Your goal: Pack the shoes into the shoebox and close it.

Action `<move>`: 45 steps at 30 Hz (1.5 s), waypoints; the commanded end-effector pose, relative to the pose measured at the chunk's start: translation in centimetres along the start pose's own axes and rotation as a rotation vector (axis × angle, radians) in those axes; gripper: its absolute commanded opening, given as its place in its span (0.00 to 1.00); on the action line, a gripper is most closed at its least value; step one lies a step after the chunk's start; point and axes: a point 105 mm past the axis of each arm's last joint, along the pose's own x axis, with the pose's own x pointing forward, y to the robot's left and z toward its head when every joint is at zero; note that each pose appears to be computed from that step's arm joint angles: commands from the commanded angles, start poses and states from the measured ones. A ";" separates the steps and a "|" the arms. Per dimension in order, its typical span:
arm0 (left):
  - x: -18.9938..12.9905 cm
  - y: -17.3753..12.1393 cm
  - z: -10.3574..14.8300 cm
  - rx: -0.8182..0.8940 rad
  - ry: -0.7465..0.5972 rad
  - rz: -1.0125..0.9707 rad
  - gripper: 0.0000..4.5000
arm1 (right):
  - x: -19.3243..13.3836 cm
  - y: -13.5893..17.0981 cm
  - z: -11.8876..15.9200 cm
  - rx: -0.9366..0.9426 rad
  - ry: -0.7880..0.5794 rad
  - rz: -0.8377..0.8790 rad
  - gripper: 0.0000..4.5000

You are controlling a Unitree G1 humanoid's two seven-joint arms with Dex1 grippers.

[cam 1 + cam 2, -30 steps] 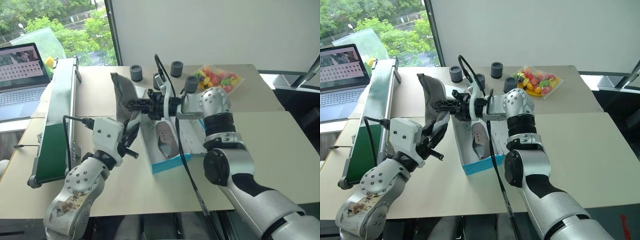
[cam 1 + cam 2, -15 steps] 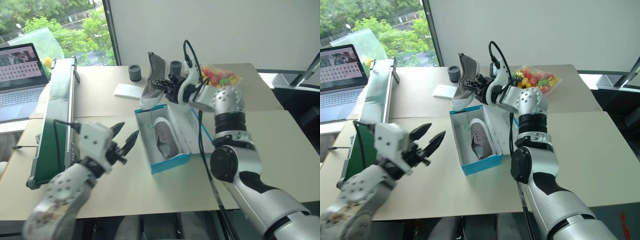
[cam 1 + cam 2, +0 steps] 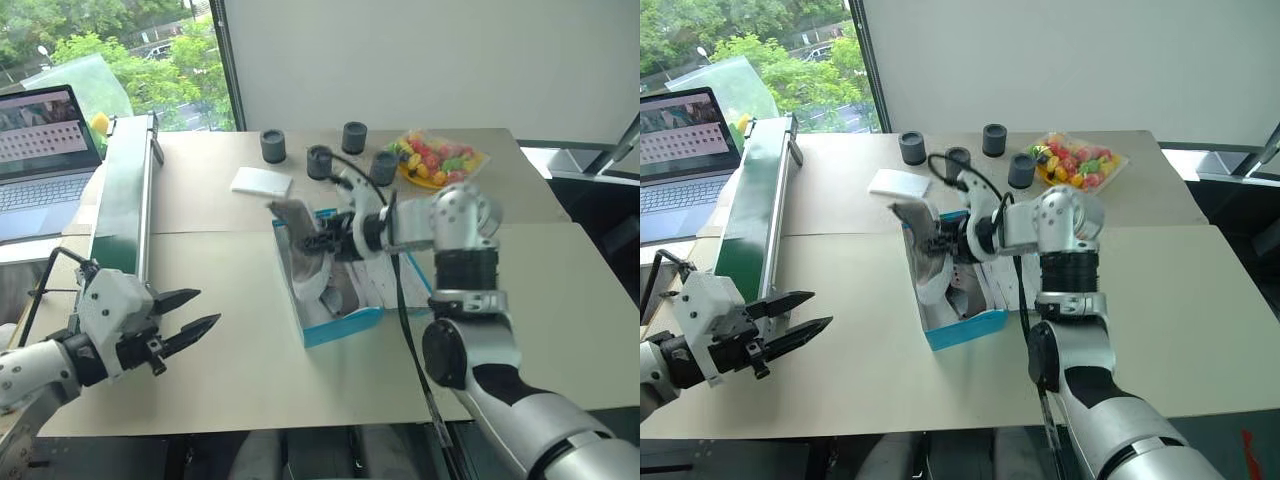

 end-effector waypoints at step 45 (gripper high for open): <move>2.2 0.0 1.3 0.071 -0.070 -0.025 0.57 | 3.8 -0.8 1.8 -0.355 0.014 -0.160 0.99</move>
